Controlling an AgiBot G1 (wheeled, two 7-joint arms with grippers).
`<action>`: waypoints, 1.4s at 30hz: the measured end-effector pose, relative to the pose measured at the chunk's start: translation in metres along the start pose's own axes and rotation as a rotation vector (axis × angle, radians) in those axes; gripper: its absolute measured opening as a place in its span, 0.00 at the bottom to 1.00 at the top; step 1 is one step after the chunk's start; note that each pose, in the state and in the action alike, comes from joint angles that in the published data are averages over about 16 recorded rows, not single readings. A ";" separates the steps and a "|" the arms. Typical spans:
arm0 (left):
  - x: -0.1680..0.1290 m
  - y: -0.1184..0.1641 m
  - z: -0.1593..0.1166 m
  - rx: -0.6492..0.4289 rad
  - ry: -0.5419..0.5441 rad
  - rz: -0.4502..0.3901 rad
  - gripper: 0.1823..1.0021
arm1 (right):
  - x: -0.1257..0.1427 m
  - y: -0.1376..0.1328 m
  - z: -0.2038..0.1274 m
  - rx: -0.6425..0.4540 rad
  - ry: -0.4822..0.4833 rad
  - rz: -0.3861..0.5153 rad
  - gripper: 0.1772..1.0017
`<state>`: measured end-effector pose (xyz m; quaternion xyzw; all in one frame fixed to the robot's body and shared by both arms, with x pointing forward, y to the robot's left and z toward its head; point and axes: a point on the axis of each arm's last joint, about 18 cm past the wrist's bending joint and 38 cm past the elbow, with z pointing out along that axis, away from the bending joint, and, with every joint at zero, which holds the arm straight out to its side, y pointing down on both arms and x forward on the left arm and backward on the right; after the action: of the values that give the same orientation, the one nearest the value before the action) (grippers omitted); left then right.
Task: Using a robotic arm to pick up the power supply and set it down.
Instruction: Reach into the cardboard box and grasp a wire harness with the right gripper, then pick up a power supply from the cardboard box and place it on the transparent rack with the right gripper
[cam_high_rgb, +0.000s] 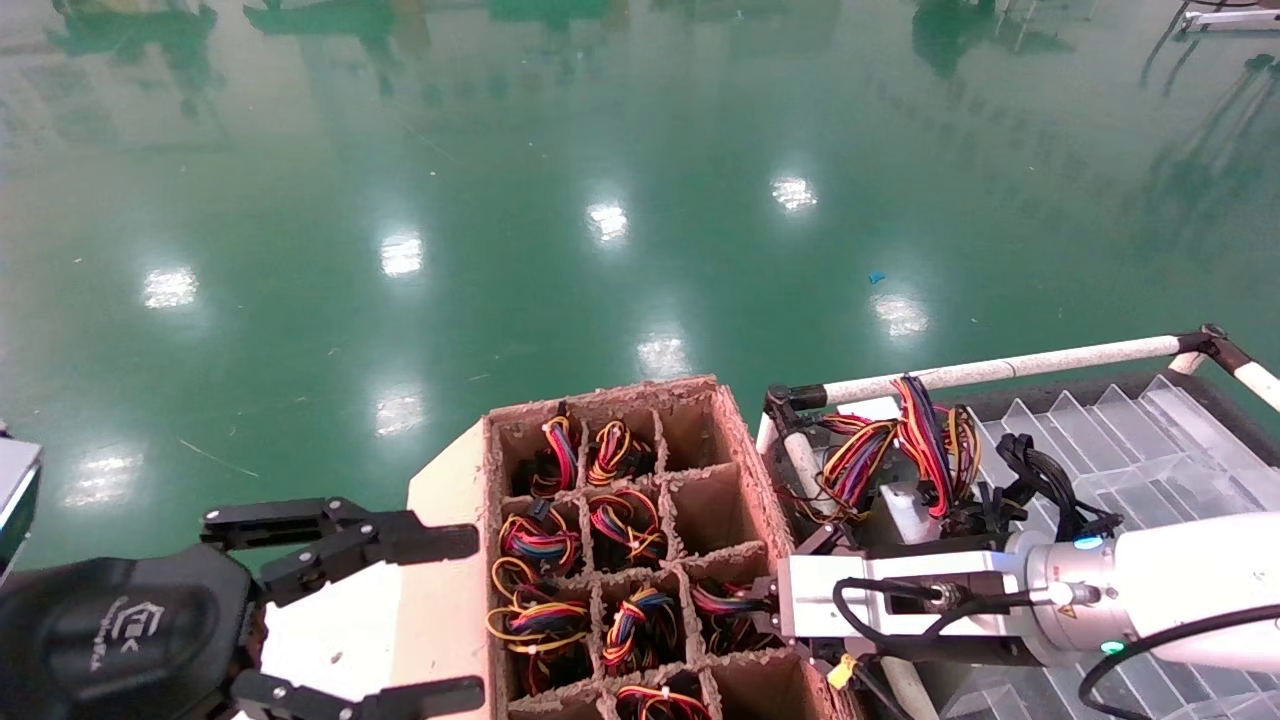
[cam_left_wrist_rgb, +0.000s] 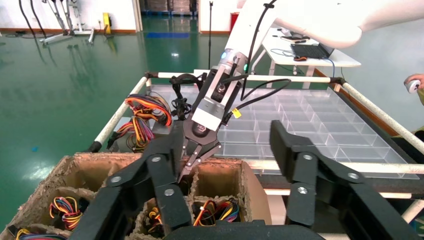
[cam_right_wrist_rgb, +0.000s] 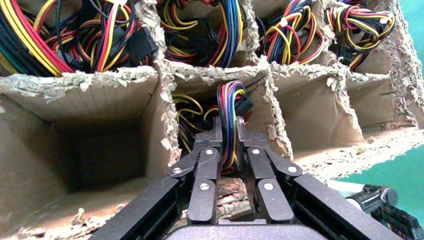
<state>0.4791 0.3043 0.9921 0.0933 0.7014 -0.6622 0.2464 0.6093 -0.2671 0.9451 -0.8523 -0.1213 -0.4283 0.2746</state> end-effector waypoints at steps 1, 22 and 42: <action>0.000 0.000 0.000 0.000 0.000 0.000 0.46 | 0.000 0.000 -0.001 0.002 -0.001 0.001 0.13; 0.000 0.000 0.000 0.000 0.000 0.000 0.94 | 0.031 -0.024 -0.066 0.140 0.094 0.026 0.03; 0.000 0.000 0.000 0.000 0.000 0.000 1.00 | 0.056 -0.062 -0.213 0.411 0.287 0.024 0.03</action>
<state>0.4791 0.3043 0.9921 0.0933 0.7014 -0.6622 0.2464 0.4743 -0.3395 1.1154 -0.7102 -0.1557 -0.5081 0.4617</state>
